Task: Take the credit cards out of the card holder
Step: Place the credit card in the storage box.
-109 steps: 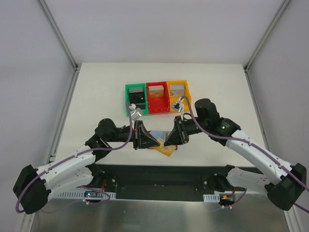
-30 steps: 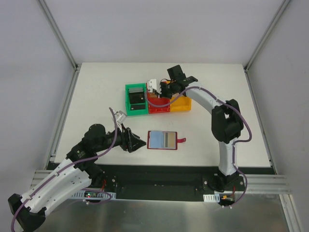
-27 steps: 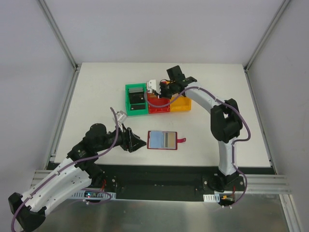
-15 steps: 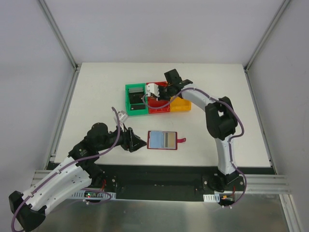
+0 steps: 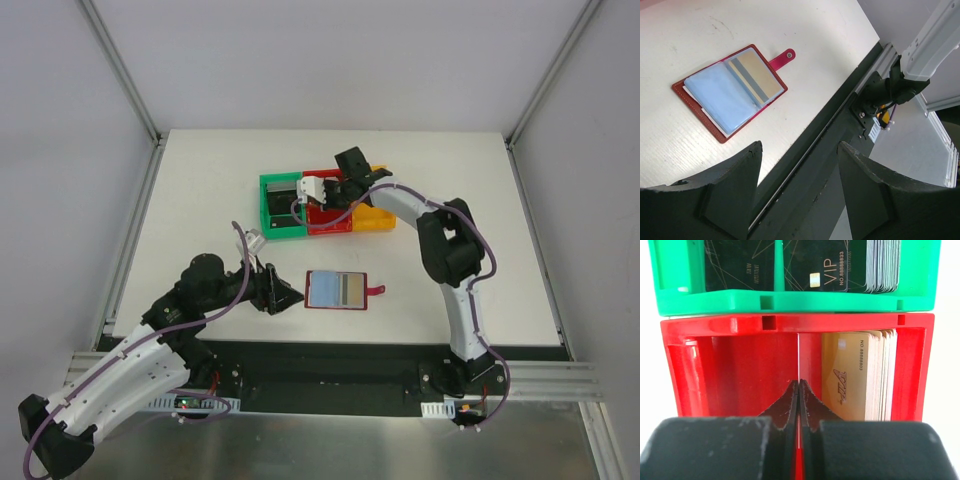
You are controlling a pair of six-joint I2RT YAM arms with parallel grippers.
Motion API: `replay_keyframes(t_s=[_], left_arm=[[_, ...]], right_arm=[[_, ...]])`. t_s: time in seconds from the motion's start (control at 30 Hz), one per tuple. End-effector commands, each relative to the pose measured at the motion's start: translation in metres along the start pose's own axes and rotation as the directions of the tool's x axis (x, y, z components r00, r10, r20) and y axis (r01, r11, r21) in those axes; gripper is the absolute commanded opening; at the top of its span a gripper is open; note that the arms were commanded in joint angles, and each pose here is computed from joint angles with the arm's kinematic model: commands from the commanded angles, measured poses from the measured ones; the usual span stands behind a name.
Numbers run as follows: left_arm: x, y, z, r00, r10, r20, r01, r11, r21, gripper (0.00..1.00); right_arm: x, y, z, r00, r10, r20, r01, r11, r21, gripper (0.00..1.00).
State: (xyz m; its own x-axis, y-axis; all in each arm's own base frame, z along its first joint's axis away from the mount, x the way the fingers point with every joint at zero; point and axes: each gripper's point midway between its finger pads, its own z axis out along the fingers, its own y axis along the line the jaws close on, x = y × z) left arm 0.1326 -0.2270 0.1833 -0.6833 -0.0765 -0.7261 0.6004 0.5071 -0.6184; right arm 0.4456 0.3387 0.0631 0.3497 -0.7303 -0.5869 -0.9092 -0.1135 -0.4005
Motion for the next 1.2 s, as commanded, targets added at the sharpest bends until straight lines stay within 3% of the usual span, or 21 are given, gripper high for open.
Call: replay_keyframes(t_s=[0.0, 0.63, 0.73, 0.9, 1.17], left_arm=[[-0.009, -0.001, -0.001, 0.999, 0.022, 0.027, -0.022, 1.000, -0.006, 0.61], [-0.009, -0.001, 0.000, 0.999, 0.020, 0.026, -0.019, 1.000, -0.010, 0.60], [-0.010, -0.001, 0.000, 0.999, 0.018, 0.026, -0.017, 1.000, -0.009, 0.61], [-0.009, -0.001, 0.000, 1.000, 0.018, 0.020, -0.018, 1.000, -0.007, 0.60], [-0.009, -0.001, 0.001, 1.000, 0.013, 0.020, -0.013, 1.000, -0.006, 0.61]], right_arm=[[-0.011, -0.019, 0.005, 0.998, -0.056, 0.012, 0.055, 0.997, 0.054, 0.00], [-0.004, -0.033, 0.011, 0.999, -0.048, -0.016, 0.049, 0.995, 0.092, 0.02], [-0.004, -0.035, 0.010, 0.999, -0.040, -0.020, 0.042, 0.994, 0.099, 0.06], [-0.006, -0.040, 0.006, 0.999, -0.037, -0.026, 0.040, 0.992, 0.122, 0.22], [-0.011, -0.051, -0.001, 0.999, -0.039, -0.031, 0.044, 0.985, 0.167, 0.24]])
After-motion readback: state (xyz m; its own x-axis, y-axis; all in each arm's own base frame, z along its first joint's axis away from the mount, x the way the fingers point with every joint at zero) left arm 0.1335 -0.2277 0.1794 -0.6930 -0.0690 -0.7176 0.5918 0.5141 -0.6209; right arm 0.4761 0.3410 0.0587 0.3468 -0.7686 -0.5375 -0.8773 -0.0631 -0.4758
